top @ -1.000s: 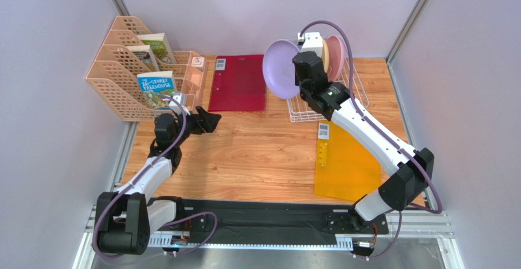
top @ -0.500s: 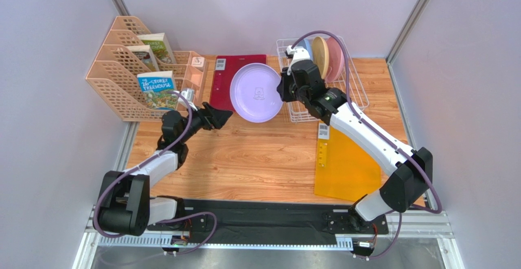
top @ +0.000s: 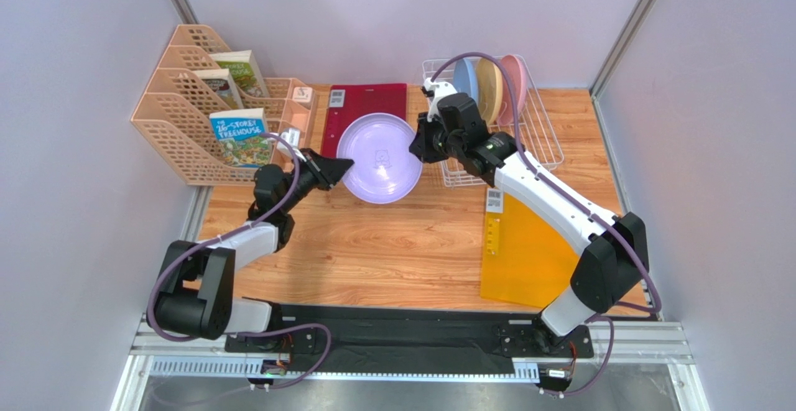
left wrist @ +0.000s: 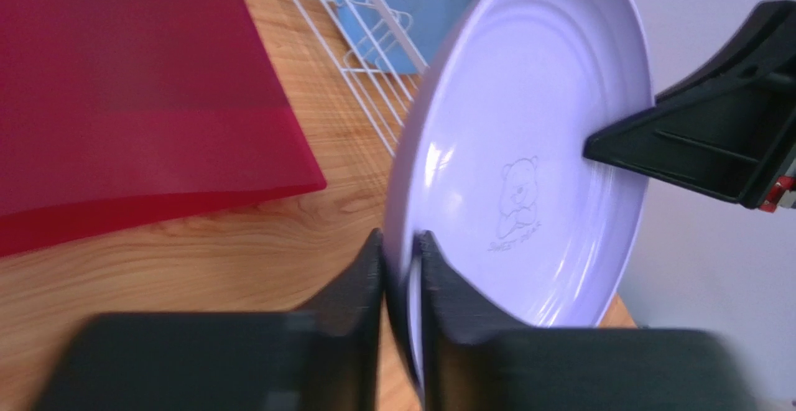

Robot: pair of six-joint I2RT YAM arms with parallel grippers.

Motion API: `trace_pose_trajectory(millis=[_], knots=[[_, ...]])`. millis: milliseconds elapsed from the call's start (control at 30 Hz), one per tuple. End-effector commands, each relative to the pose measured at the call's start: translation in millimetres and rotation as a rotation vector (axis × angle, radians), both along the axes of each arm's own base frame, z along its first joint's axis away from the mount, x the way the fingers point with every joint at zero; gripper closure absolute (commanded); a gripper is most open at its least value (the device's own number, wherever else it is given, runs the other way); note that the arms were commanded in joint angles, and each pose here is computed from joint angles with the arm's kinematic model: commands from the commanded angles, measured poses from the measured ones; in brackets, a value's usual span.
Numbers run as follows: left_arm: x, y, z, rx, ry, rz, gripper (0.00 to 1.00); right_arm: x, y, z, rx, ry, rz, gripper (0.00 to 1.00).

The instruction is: Unload the plates from the dish rack

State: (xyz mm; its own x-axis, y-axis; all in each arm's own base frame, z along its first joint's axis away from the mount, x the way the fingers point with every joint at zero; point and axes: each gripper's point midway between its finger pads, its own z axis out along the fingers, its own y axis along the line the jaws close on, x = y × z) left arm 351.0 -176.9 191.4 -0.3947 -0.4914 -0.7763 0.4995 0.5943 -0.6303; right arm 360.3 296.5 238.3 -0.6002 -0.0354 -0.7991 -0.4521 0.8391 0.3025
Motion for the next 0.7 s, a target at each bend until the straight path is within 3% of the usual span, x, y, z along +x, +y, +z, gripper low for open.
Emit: trace_pose_trajectory(millis=[0,167,200,267,333,367,533,667], knots=[[8,-2,21,-0.009,-0.087,0.0,1.0,8,17,36,0.087,-0.076,0.043,0.93],[7,-1,7,0.052,-0.029,0.002,1.0,13,12,31,0.055,-0.08,0.013,0.77],[9,1,8,0.083,-0.04,0.004,1.0,14,10,32,0.051,-0.085,0.005,0.53],[3,3,1,0.129,-0.001,-0.003,1.0,19,3,29,0.011,-0.096,-0.027,0.28],[4,8,8,0.233,-0.015,-0.003,1.0,31,-20,30,-0.067,-0.127,-0.142,0.17],[-5,11,-11,0.285,0.081,-0.02,1.0,34,-28,30,-0.1,-0.14,-0.165,0.13],[-19,25,-29,0.493,0.136,-0.075,1.0,52,-62,35,-0.168,-0.173,-0.271,0.09],[-38,35,-62,0.584,0.273,-0.116,1.0,70,-82,34,-0.205,-0.17,-0.34,0.09]])
